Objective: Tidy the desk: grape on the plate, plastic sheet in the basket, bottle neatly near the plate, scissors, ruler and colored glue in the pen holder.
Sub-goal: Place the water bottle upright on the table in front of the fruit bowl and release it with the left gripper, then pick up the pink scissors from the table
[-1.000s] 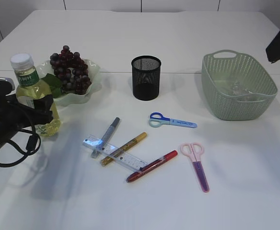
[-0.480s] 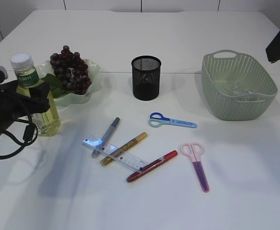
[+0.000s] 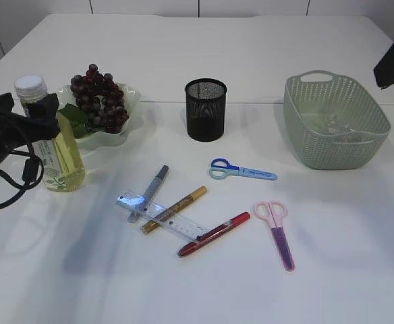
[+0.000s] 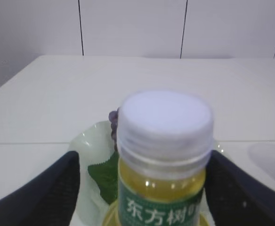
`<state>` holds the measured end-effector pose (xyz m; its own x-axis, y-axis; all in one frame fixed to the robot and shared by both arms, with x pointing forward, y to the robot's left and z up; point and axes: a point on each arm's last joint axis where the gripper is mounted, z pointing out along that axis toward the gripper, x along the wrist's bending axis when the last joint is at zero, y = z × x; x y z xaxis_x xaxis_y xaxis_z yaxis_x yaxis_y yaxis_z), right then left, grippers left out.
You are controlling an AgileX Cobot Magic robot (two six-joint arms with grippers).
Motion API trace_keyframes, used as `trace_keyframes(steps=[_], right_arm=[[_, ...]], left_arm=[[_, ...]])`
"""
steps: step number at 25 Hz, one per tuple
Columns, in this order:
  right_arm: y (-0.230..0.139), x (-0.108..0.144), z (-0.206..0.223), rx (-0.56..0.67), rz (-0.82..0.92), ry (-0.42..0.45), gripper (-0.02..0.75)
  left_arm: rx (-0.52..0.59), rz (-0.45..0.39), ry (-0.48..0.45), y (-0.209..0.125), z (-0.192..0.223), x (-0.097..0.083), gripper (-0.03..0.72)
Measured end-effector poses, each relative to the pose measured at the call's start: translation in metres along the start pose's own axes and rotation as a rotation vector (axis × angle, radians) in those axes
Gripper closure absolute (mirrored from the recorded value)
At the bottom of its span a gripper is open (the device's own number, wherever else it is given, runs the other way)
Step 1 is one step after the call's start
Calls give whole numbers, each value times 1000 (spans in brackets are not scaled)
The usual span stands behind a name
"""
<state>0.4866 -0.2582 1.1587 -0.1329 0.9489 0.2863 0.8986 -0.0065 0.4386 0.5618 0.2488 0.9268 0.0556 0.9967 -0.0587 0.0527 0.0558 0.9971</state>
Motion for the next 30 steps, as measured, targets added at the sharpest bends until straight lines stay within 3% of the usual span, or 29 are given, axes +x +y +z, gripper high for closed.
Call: trace_keyframes(steps=[17, 26, 30], right_arm=[[0, 0, 0, 0, 0, 0, 236], [0, 0, 0, 0, 0, 0, 236], [0, 0, 0, 0, -2, -5, 235]], left_arm=[[-172, -41, -19, 65, -17, -2, 95], [-64, -163, 13, 104, -36, 0, 95], [-75, -165, -11, 122, -47, -1, 95]])
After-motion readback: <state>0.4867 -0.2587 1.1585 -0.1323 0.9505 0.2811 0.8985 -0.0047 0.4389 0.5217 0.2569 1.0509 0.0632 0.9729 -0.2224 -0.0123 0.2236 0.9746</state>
